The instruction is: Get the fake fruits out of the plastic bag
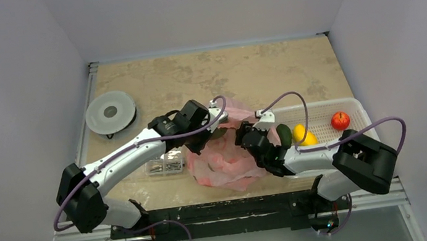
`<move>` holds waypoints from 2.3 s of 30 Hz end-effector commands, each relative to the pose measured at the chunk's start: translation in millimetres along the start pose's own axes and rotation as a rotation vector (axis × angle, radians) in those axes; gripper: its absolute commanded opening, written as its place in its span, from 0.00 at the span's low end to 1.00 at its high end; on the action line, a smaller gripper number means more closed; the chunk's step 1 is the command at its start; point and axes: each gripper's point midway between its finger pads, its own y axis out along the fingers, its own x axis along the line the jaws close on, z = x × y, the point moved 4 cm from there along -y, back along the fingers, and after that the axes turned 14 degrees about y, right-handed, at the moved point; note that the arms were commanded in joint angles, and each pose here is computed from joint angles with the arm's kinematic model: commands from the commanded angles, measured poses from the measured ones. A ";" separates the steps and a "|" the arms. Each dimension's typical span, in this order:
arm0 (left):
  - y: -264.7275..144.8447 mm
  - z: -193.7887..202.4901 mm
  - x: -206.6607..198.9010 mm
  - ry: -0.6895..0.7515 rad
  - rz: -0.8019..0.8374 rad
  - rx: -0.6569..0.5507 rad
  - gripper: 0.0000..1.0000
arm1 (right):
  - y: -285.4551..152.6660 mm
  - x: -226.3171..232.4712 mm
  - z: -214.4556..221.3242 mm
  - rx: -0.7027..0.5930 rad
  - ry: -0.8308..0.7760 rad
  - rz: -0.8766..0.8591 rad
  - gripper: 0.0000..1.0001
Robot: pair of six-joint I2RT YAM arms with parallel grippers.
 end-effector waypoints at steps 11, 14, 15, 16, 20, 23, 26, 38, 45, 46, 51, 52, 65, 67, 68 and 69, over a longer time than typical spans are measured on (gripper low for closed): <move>-4.1 -35.9 5.1 -0.048 -0.009 -0.090 0.00 | 42.5 27.1 -15.4 -0.089 0.217 0.049 0.54; -4.8 -35.3 1.7 -0.044 0.013 -0.104 0.00 | 51.1 30.8 -15.8 -0.052 0.182 0.028 0.58; -5.8 -36.4 1.0 -0.043 0.018 -0.108 0.00 | 52.1 30.3 -17.3 -0.049 0.173 0.025 0.59; -7.6 -37.6 0.7 -0.042 0.020 -0.113 0.00 | 52.7 29.5 -19.1 -0.047 0.176 0.022 0.61; -12.7 -42.8 1.2 -0.039 0.015 -0.141 0.00 | 59.9 22.1 -21.2 -0.029 0.189 0.021 0.65; -11.7 -42.6 1.5 -0.032 0.013 -0.136 0.00 | 67.0 25.4 -20.2 -0.020 0.167 0.016 0.67; -9.1 -40.5 1.6 -0.016 0.008 -0.122 0.00 | 72.4 24.1 -20.2 -0.018 0.172 0.017 0.69; -18.0 -43.1 0.7 0.004 -0.003 -0.144 0.00 | 100.8 32.4 -28.2 -0.049 0.159 -0.028 0.49; -17.8 -42.8 1.1 0.005 -0.005 -0.141 0.00 | 122.5 43.5 -33.6 -0.094 0.227 0.055 0.48; -17.8 -43.0 0.9 0.004 -0.004 -0.143 0.00 | 126.7 44.6 -31.6 -0.092 0.217 0.058 0.45; -15.4 -40.4 2.5 0.006 -0.016 -0.130 0.00 | 122.7 32.9 -18.1 -0.032 0.082 0.078 0.38; -14.7 -39.8 2.6 0.008 -0.017 -0.127 0.00 | 114.9 30.7 -20.8 -0.031 0.054 0.060 0.39; -9.0 -36.6 3.5 0.006 -0.018 -0.090 0.00 | 93.2 36.1 -14.3 0.218 -0.332 0.015 0.40; -8.7 -35.4 4.2 0.007 -0.025 -0.085 0.00 | 99.1 41.9 -10.5 0.233 -0.355 -0.007 0.40; -8.3 -34.7 4.6 0.006 -0.028 -0.082 0.00 | 102.6 44.6 -9.7 0.235 -0.364 -0.015 0.40; -7.8 -34.4 4.7 0.006 -0.029 -0.080 0.00 | 106.0 46.2 -6.8 0.243 -0.371 -0.019 0.40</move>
